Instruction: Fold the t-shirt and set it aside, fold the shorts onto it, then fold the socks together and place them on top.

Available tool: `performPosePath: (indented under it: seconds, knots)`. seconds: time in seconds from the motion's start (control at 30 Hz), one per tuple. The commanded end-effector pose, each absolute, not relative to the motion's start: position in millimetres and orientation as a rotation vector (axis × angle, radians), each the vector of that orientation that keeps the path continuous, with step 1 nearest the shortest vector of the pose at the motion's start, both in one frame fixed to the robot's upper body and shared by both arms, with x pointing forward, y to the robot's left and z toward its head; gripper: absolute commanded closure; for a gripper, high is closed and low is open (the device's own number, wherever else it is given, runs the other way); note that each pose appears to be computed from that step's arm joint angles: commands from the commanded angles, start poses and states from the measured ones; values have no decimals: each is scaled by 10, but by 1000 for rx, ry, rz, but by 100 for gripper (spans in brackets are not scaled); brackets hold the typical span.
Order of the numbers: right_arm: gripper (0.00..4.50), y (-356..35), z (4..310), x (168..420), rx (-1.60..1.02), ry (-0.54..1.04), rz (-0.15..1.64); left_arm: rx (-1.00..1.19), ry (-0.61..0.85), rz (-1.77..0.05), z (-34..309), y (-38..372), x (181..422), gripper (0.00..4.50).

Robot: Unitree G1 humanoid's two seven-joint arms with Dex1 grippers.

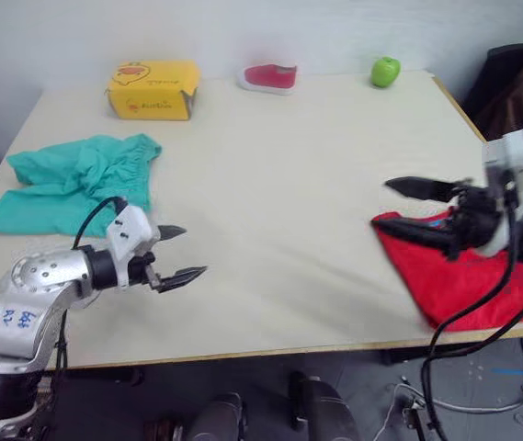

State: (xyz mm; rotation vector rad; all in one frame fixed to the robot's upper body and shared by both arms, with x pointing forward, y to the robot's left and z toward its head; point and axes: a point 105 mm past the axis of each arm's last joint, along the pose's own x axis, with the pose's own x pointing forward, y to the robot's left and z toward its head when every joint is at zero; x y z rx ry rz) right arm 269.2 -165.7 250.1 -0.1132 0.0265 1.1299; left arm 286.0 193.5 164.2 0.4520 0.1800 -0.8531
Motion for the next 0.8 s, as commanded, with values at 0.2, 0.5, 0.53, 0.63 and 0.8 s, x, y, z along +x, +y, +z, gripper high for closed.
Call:
performPosePath:
  seconds: [0.2, 0.5, 0.53, 0.63, 0.8]
  knots:
    - [3, -1223, 2460, 2482, -164, -10, 1324, 797, 163, -491, 1818, 2678, 3348, 0]
    - [3, -1152, 2429, 2412, -182, -27, 1312, 869, 247, -292, 1648, 3040, 3989, 0]
    - [3, -1158, 2442, 2421, -182, -34, 1296, 870, 266, -278, 1614, 3082, 4020, 0]
    - [3, -1191, 2461, 2444, -182, -45, 1252, 860, 298, -267, 1542, 3141, 4071, 0]
    - [0, -1261, 2467, 2447, -200, -45, 1200, 827, 318, -293, 1473, 3146, 4111, 122]
